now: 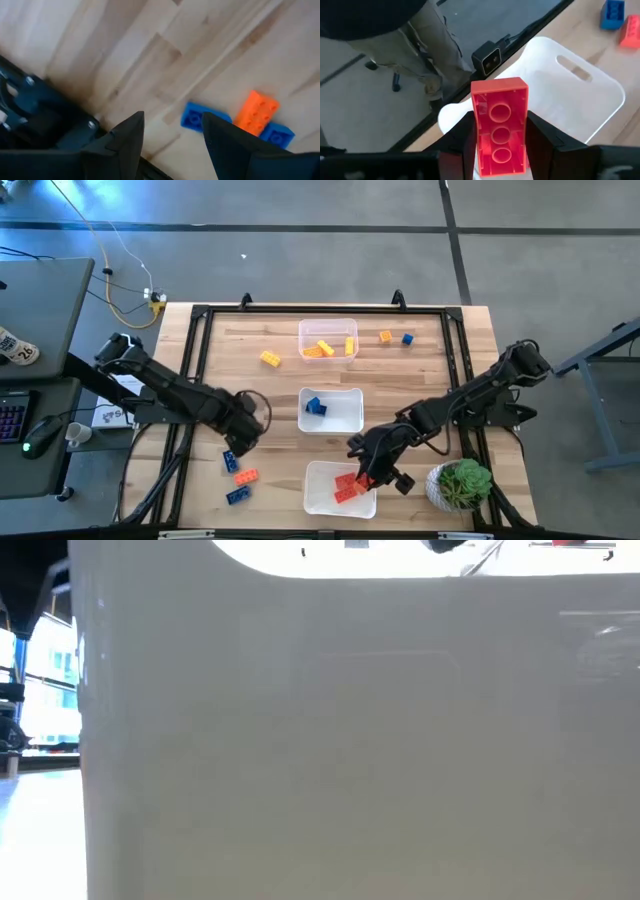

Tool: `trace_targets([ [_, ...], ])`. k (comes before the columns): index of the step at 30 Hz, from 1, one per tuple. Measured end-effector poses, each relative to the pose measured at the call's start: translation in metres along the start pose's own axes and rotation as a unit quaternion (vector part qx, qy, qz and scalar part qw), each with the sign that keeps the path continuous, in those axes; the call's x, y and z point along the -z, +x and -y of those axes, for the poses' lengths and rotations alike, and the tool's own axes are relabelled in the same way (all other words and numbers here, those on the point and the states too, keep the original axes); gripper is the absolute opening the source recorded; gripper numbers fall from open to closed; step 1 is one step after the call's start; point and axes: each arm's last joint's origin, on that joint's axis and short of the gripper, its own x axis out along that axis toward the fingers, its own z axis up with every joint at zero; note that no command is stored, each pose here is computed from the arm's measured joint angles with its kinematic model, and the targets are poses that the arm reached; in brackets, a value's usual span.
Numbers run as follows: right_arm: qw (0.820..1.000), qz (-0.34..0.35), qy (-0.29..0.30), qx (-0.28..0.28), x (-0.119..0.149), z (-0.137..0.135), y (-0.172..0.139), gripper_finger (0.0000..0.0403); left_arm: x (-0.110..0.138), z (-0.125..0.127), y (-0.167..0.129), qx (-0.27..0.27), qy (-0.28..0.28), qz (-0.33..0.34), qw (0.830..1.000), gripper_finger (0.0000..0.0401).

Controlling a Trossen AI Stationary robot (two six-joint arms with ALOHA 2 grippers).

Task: Sort & place blocks by color
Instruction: Put the orange game piece into the bottom white bin, then put the blue game piece into the top white bin

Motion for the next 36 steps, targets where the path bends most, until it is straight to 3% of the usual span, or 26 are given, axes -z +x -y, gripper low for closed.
trace_targets([
  [5,0.999,0.005,-0.036,0.003,-0.001,0.0,0.001,0.0108,0.024,0.009,0.0,0.006,0.009,-0.015,1.0,0.0186],
  [9,1.0,0.016,-0.023,0.009,-0.002,0.003,0.011,0.0108,0.04,0.013,-0.001,0.001,0.03,-0.013,0.999,0.0186],
  [17,0.995,0.031,0.093,0.034,0.0,0.012,0.03,0.0111,0.065,0.007,-0.001,-0.051,0.036,-0.014,0.998,0.0186],
  [22,0.98,0.042,0.174,0.087,0.0,0.016,0.032,0.015,0.079,0.007,-0.002,-0.054,0.058,-0.01,0.997,0.0186],
  [29,0.961,0.054,0.25,0.107,0.0,0.017,0.031,0.0191,0.092,0.007,-0.002,-0.054,0.169,-0.007,0.984,0.0186],
  [36,0.941,0.082,0.304,0.122,-0.004,0.019,0.031,0.0194,0.097,0.007,-0.002,-0.068,0.332,0.033,0.94,0.0186],
])
